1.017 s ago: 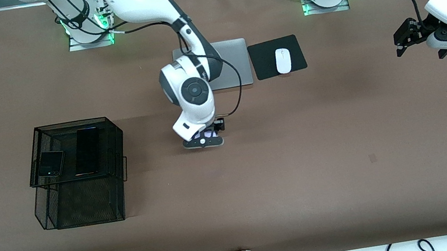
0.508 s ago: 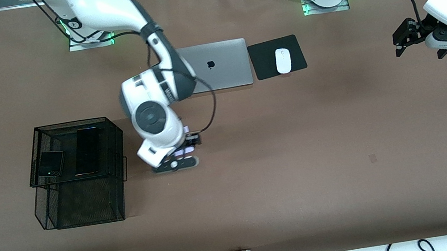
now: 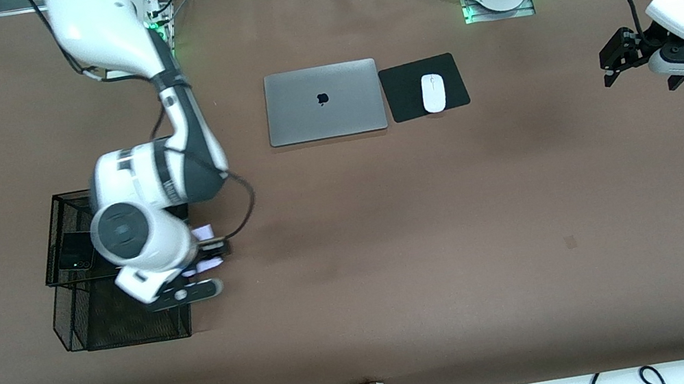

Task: Place phones with both arms
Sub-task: 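Carry the white phone with the right gripper over the mesh basket, then lower the white phone into the basket and open the right gripper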

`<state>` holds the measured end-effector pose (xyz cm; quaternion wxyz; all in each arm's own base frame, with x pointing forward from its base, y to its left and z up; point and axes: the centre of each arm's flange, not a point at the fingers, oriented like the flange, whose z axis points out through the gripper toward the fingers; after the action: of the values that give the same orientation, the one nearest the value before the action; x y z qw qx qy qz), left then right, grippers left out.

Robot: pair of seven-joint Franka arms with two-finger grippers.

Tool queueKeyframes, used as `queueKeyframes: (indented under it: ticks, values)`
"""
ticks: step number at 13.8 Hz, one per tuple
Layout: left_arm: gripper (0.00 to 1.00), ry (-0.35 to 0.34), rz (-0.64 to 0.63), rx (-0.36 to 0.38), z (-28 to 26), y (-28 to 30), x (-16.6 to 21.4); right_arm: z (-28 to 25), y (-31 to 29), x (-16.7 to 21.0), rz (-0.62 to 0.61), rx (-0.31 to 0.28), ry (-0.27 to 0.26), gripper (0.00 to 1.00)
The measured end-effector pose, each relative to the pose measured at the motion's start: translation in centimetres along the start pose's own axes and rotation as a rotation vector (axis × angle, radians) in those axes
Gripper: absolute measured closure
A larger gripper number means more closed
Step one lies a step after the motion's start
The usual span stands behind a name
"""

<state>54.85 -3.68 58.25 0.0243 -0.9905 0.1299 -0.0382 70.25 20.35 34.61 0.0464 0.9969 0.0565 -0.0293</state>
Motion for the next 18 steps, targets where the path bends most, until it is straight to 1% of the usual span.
queueKeyframes:
  ticks: [4,7,10,13,16,18]
  values:
    - [0.00,0.000,-0.003,0.000,0.0,-0.2,0.0,0.8,12.4,1.1,-0.017,0.010,-0.011,0.13]
    - [0.00,0.008,-0.003,0.002,-0.4,-0.2,0.1,1.2,18.4,1.0,0.019,0.036,0.001,0.13]
    - [0.00,0.015,-0.001,0.003,-0.8,-0.1,0.2,1.5,19.8,1.4,0.036,0.030,0.037,0.13]
    - [0.00,0.013,0.003,0.002,-0.8,0.1,0.2,3.5,19.5,2.5,0.034,0.016,0.091,0.13]
    - [0.00,0.015,0.007,0.003,-1.1,0.4,0.2,6.5,19.7,3.3,0.041,0.038,0.119,0.13]
    - [0.00,0.007,0.009,0.001,-1.1,0.5,0.2,7.5,19.5,3.7,0.052,0.049,0.135,0.13]
